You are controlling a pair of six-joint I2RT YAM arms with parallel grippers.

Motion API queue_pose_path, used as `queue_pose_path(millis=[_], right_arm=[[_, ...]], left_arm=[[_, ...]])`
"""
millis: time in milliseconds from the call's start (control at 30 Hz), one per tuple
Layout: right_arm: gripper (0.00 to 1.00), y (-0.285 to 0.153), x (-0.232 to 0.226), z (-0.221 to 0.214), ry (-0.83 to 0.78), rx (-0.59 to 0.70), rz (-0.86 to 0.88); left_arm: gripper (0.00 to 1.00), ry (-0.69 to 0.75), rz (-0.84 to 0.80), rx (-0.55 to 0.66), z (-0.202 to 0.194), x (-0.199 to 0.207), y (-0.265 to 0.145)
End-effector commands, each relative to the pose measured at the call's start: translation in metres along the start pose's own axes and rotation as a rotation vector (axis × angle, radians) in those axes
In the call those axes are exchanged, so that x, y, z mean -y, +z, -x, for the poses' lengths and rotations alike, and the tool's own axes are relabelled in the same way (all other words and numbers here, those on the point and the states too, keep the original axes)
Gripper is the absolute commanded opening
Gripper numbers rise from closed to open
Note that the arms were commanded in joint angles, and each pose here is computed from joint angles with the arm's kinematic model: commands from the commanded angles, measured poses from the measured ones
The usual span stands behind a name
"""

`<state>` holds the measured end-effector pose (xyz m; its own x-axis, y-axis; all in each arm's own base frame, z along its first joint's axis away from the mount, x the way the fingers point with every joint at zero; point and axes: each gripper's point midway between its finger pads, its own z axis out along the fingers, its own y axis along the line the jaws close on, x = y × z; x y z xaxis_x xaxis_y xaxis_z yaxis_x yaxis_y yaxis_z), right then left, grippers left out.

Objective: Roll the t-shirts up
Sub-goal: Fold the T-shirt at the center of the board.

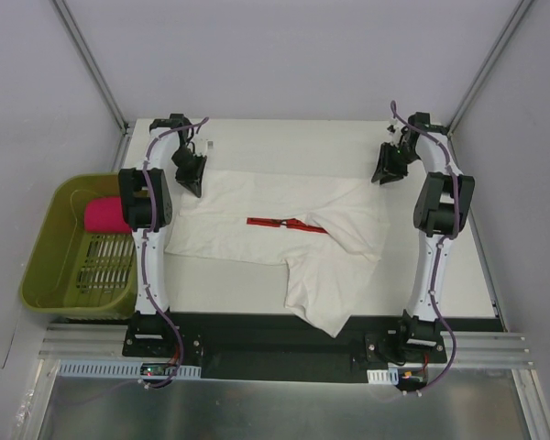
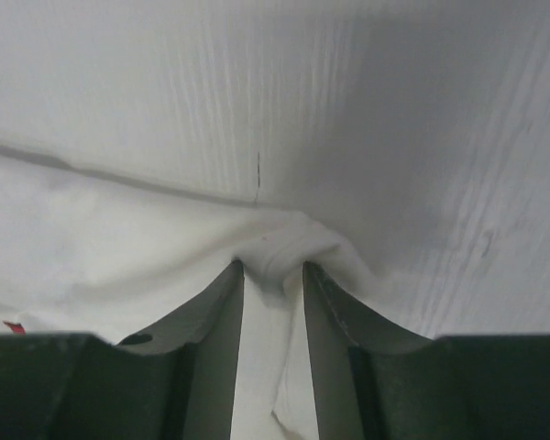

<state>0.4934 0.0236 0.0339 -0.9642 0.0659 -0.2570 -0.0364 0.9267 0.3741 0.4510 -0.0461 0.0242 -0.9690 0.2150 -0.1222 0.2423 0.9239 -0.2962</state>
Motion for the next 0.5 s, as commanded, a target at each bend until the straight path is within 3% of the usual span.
queue_pose_path(millis=[0, 133, 467], right_arm=[[0.35, 0.005, 0.002, 0.044, 0.003, 0.116, -0.036], [0.37, -0.002, 0.02, 0.082, 0.111, 0.234, 0.0], [0.46, -0.026, 0.035, 0.102, 0.083, 0.326, 0.005]], left_arm=[[0.02, 0.014, 0.048, 0.009, 0.009, -0.011, 0.0], [0.0, -0.001, 0.064, 0.062, 0.025, -0.014, -0.004], [0.0, -0.045, 0.116, 0.137, 0.047, -0.02, -0.01]])
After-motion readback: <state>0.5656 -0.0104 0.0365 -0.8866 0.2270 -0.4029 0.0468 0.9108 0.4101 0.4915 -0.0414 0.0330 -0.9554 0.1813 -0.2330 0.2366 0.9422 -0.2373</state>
